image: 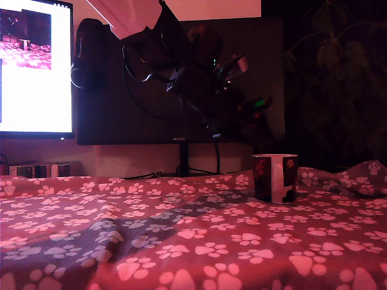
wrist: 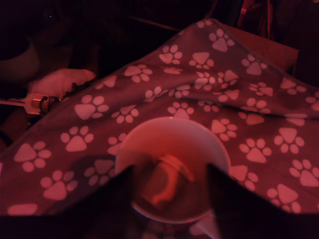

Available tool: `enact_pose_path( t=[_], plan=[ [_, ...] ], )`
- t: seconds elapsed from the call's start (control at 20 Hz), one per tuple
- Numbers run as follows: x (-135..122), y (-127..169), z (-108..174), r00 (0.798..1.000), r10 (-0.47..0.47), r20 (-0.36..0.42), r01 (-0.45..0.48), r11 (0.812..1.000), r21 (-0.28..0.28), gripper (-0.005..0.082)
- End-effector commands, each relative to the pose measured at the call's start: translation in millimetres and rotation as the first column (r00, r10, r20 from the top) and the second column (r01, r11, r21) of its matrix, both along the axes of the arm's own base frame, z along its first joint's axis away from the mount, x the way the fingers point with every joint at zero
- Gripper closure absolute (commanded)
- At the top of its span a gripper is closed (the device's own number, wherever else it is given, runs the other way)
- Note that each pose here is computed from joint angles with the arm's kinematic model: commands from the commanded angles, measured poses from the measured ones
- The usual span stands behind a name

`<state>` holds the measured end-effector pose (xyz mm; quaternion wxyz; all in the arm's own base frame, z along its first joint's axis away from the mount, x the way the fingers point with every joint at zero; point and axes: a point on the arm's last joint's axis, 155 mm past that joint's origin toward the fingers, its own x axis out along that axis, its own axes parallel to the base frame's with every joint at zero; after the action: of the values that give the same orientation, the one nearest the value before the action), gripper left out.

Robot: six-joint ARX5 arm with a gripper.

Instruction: Pick up the coffee capsules on the table and drop them inside the coffee cup

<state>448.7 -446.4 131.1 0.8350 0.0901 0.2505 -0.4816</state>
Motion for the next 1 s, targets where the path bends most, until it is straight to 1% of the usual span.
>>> enact_pose_path(
  t=[0.0,0.2,0.35,0.45,0.5,0.6,0.95],
  plan=[
    [-1.6,-5.8,5.7,1.000,-0.015,0.015,0.015,1.000,-0.007,0.0789],
    [-5.2,-2.4,30.6,0.999,-0.014,0.037,0.015,1.000,-0.023,0.0789],
    [-10.5,6.1,44.4,0.999,-0.014,0.031,0.014,1.000,-0.010,0.0789],
    [-12.4,10.2,54.9,0.999,-0.013,0.037,0.013,1.000,-0.012,0.0789],
    [-14.8,10.0,59.3,0.998,-0.033,0.048,0.034,0.999,-0.015,0.0789],
    [-15.1,12.1,70.0,0.997,-0.044,0.062,0.046,0.998,-0.032,0.0789],
    [-14.0,26.3,98.1,0.995,-0.031,0.097,0.037,0.998,-0.060,0.0789]
  ],
)
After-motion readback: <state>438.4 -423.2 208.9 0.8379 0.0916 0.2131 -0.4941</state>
